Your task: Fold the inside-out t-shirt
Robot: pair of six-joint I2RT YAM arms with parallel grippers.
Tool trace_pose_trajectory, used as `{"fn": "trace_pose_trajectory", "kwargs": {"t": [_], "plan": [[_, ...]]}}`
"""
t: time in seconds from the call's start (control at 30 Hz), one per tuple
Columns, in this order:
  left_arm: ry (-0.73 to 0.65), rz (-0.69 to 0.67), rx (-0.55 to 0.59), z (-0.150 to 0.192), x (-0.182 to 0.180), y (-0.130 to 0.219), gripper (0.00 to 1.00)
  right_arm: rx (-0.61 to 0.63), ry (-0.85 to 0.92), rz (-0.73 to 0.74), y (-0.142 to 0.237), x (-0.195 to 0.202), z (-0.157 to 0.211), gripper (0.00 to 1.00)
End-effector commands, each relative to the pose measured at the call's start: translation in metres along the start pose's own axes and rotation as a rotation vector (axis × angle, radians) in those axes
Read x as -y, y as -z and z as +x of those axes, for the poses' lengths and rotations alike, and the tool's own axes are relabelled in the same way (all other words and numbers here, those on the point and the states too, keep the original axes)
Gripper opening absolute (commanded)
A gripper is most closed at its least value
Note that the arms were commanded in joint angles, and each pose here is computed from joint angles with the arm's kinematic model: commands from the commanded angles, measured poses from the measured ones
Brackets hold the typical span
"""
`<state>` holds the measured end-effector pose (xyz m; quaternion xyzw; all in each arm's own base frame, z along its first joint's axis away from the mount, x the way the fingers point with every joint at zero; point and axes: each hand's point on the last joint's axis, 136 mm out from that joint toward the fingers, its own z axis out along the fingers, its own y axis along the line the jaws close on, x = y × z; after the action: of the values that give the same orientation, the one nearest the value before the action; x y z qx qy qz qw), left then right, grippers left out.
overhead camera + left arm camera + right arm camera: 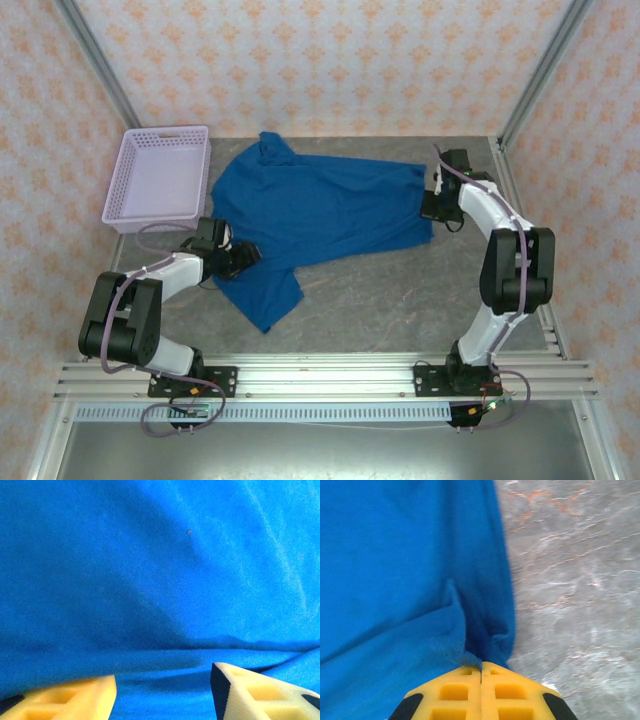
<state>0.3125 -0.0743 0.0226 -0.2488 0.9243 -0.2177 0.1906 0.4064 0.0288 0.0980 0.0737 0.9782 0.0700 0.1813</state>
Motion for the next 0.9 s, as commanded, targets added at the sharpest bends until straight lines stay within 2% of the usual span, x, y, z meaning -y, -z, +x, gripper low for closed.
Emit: {"fn": "trace_pose_trajectory", "kwargs": {"t": [0.0, 0.07, 0.2, 0.3, 0.5, 0.7, 0.87], "plan": [[0.022, -0.168, -0.138, 0.042, -0.046, -0.009, 0.57, -0.078, -0.071, -0.197, 0.014, -0.031, 0.037, 0.0], [0.021, -0.169, -0.136, 0.042, -0.046, -0.009, 0.57, -0.088, -0.143, -0.194, 0.016, -0.027, 0.06, 0.0], [0.025, -0.17, -0.138, 0.042, -0.046, -0.009, 0.57, -0.099, -0.246, -0.074, 0.019, 0.001, 0.106, 0.0], [0.023, -0.17, -0.14, 0.042, -0.046, -0.01, 0.57, -0.105, -0.273, -0.003, 0.02, 0.018, 0.124, 0.0], [0.023, -0.169, -0.148, 0.043, -0.046, -0.013, 0.57, -0.089, -0.312, -0.015, 0.008, 0.028, 0.116, 0.06], [0.02, -0.17, -0.149, 0.043, -0.046, -0.012, 0.57, -0.099, -0.307, -0.02, -0.002, 0.028, 0.11, 0.26], [0.02, -0.169, -0.146, 0.042, -0.046, -0.013, 0.57, -0.075, -0.316, -0.019, -0.006, 0.029, 0.102, 0.36]]}}
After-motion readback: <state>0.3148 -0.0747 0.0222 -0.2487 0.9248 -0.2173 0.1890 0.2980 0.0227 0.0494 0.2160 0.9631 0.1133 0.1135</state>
